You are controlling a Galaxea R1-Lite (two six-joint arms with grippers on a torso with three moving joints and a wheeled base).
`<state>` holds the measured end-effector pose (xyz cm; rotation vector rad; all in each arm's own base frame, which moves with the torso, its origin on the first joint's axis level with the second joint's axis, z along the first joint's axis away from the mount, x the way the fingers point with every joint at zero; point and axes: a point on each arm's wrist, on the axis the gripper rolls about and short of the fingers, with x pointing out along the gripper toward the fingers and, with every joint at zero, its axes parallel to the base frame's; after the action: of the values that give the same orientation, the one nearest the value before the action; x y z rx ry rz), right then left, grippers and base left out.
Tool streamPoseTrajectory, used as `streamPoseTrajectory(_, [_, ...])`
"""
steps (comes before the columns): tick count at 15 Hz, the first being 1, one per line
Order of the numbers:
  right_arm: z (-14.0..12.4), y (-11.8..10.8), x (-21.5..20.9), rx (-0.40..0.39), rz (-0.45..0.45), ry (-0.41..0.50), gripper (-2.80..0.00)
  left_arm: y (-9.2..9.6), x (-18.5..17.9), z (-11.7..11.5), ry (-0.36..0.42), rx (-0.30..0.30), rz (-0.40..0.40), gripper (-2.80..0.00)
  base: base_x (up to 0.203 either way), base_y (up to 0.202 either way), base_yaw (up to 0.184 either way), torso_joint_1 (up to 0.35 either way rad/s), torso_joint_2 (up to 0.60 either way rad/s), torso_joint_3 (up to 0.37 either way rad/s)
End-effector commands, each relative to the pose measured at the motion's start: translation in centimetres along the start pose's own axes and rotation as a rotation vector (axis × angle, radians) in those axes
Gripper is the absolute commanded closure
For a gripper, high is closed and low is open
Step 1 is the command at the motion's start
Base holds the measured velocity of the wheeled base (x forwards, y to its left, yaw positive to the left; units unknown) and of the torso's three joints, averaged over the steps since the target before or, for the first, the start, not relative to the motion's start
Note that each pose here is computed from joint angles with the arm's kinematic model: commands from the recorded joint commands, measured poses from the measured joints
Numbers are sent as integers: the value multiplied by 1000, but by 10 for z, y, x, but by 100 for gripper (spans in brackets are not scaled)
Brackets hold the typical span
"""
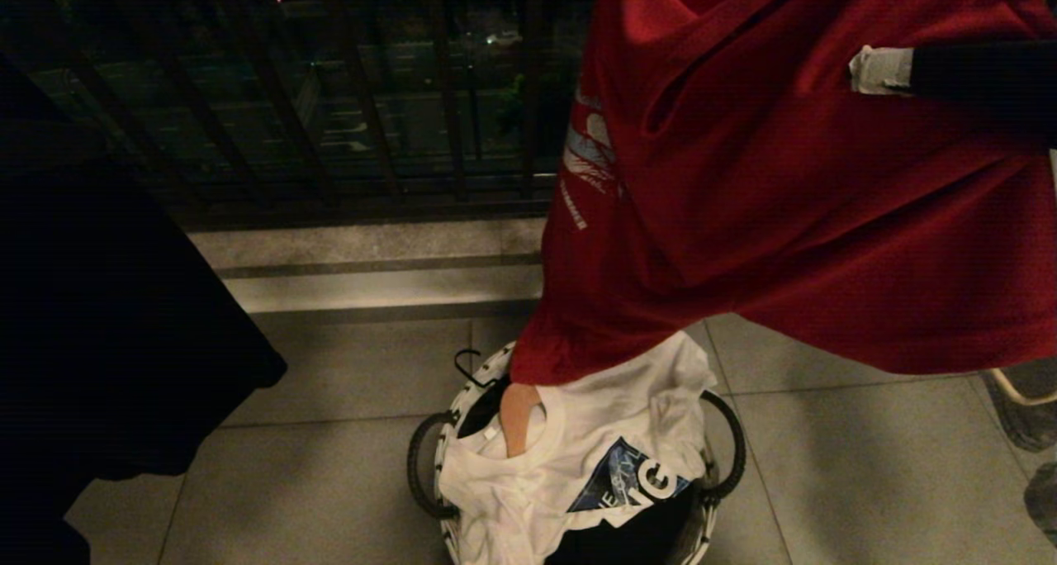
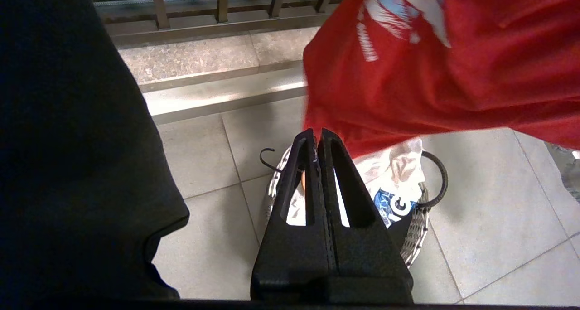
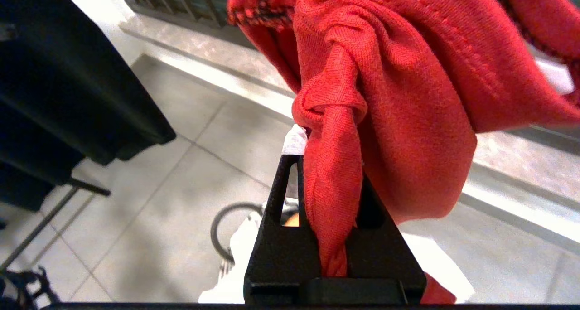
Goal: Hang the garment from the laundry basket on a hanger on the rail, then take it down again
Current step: Hang the clothes rack on the clothesline
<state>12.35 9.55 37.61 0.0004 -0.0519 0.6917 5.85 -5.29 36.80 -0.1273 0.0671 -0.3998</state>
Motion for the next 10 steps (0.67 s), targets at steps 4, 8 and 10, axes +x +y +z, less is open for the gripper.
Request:
streamPoseTrajectory(4, [10, -1, -35, -11, -79, 5, 0, 5, 6, -1, 4, 11, 93, 0, 0, 0, 0, 0, 0, 0])
streamPoseTrajectory(8, [13, -4, -41, -12, -127, 30, 0, 17, 19, -12, 48, 84, 250, 0, 0, 0, 0, 0, 0, 0])
streamPoseTrajectory(10, [15, -6, -44, -13, -155, 41, 0, 24, 27, -17, 78, 115, 328, 0, 0, 0, 0, 0, 0, 0])
